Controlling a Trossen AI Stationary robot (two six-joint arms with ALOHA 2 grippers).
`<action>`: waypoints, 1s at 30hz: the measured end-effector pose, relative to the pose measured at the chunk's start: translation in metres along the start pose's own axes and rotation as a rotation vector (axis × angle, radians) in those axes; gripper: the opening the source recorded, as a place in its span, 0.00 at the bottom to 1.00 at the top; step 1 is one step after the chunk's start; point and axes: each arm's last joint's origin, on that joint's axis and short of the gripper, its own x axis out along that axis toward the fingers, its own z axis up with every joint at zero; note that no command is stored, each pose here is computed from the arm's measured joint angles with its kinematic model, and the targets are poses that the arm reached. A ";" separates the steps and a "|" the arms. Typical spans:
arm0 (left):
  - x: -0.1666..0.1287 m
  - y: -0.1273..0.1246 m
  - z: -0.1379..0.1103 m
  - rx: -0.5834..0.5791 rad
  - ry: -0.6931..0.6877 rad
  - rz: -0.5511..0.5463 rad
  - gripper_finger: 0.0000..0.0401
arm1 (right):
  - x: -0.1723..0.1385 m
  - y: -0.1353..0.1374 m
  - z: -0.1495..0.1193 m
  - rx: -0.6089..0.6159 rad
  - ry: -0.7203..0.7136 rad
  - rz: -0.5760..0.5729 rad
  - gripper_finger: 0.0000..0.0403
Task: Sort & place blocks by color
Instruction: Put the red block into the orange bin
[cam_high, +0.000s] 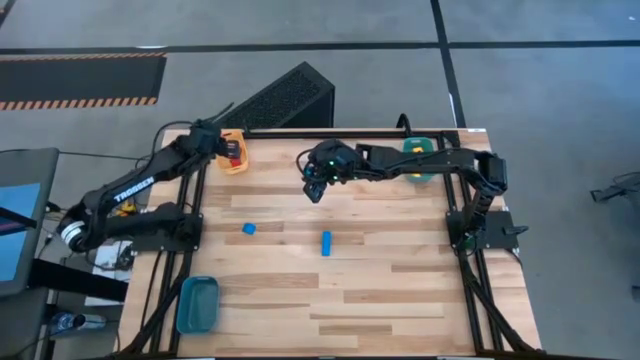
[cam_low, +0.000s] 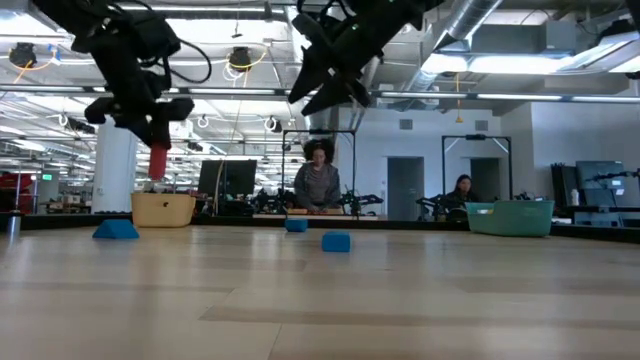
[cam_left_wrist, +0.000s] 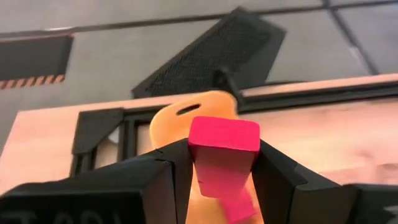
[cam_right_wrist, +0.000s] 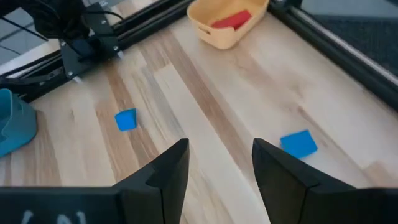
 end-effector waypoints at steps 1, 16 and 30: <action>0.003 -0.001 -0.001 0.006 0.004 0.021 0.28 | 0.001 -0.001 -0.002 0.010 0.005 -0.002 0.48; 0.050 -0.017 -0.016 0.041 0.148 0.129 0.29 | 0.001 0.001 -0.002 0.074 -0.005 -0.006 0.48; 0.057 -0.014 -0.017 0.021 0.183 0.134 0.42 | 0.028 0.005 -0.020 0.057 0.086 0.024 0.49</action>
